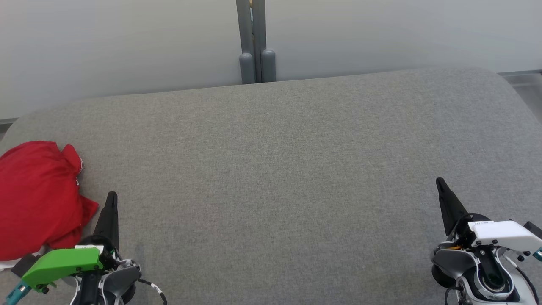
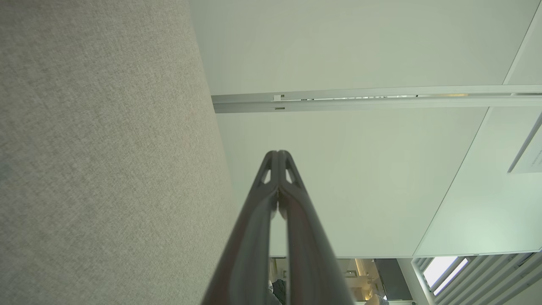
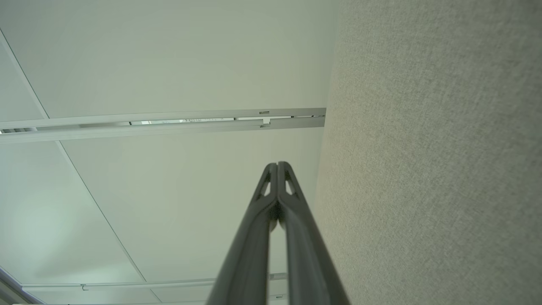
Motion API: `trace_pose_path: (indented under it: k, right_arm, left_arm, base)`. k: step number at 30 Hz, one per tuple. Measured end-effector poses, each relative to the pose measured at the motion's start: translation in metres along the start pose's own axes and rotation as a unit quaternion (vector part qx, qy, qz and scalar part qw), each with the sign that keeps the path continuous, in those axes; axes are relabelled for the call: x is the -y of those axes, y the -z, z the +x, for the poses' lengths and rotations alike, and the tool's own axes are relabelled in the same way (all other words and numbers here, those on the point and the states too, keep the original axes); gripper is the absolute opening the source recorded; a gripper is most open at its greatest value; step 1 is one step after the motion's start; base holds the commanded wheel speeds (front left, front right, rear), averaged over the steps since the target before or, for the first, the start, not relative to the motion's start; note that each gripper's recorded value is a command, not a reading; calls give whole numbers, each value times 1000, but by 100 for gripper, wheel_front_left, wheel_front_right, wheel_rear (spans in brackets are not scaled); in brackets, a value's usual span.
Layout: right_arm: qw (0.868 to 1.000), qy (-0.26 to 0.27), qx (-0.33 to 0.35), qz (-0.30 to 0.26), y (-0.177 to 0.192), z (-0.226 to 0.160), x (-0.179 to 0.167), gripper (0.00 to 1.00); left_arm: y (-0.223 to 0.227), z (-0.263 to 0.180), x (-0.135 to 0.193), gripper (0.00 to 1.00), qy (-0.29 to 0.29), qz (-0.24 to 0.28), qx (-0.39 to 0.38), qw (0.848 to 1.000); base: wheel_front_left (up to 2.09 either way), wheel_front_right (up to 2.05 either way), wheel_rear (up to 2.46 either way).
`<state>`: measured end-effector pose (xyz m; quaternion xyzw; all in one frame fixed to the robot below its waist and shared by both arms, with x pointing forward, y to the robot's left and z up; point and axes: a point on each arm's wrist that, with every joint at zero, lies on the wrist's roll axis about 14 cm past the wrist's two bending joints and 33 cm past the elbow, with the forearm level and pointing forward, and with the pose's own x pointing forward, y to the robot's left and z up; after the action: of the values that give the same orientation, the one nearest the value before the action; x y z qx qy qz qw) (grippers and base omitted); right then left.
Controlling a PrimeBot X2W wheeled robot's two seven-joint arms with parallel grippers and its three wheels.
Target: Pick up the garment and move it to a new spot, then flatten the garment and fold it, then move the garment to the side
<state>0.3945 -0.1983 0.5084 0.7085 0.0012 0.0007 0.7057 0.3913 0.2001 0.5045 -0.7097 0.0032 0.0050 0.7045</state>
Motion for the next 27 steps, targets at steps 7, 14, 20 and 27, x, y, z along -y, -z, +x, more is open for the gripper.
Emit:
trace_pose_path:
  k: [7, 14, 20, 27]
  right_arm:
    - [1000, 0, 0, 0, 0, 0, 0, 0]
    - [1000, 0, 0, 0, 0, 0, 0, 0]
    - [1000, 0, 0, 0, 0, 0, 0, 0]
    - [1000, 0, 0, 0, 0, 0, 0, 0]
  left_arm:
    - [0, 0, 0, 0, 0, 0, 0, 1000]
    - [0, 0, 0, 0, 0, 0, 0, 1000]
    - [0, 0, 0, 0, 0, 0, 0, 1000]
    - [0, 0, 0, 0, 0, 0, 0, 1000]
  base:
    - [0, 0, 0]
    - [0, 0, 0]
    - [0, 0, 0]
    - [0, 0, 0]
